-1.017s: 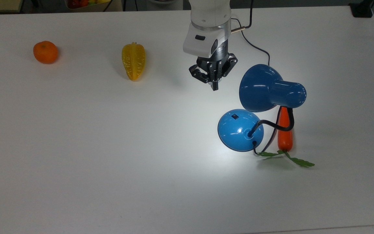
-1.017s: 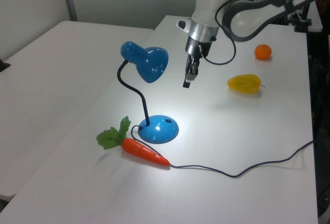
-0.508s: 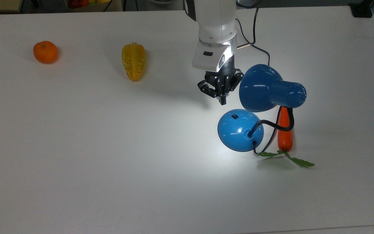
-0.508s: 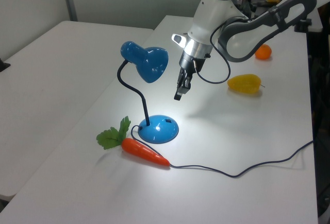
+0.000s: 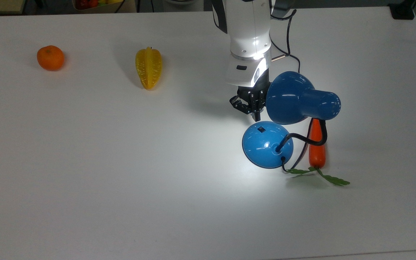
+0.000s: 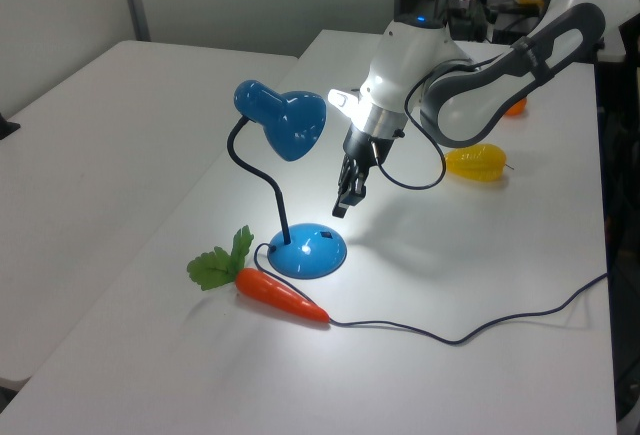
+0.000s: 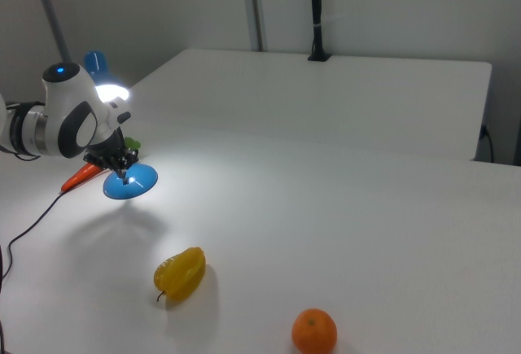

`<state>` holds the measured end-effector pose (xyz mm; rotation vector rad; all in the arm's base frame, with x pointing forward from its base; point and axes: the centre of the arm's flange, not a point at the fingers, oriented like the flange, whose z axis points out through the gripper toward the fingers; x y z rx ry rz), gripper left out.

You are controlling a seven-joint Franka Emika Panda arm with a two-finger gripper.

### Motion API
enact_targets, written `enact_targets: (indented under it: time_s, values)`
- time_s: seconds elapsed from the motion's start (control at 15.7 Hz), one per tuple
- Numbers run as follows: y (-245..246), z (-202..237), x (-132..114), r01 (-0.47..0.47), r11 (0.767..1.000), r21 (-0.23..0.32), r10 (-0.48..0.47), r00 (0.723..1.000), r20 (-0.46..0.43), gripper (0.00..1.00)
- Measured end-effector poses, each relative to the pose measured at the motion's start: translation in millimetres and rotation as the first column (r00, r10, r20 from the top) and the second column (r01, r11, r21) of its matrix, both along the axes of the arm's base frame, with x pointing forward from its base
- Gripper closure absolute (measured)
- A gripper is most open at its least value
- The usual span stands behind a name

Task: Turn off lamp
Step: 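Press down on the lamp base switch with the gripper fingertips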

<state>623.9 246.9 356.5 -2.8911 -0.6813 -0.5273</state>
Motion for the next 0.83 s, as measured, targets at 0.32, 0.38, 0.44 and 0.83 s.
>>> enact_targets:
  time_s: [0.32,0.38,0.44,0.83]
  values:
    - [6,-10,2,-0.004,1.0,0.012,0.004,0.999,0.032,0.99]
    - [6,-12,3,-0.004,1.0,0.013,0.003,0.999,0.034,0.99]
    - [6,-14,3,-0.004,1.0,0.013,0.004,0.999,0.034,0.99]
    - [6,-26,3,-0.006,1.0,0.007,0.006,1.0,0.016,0.99]
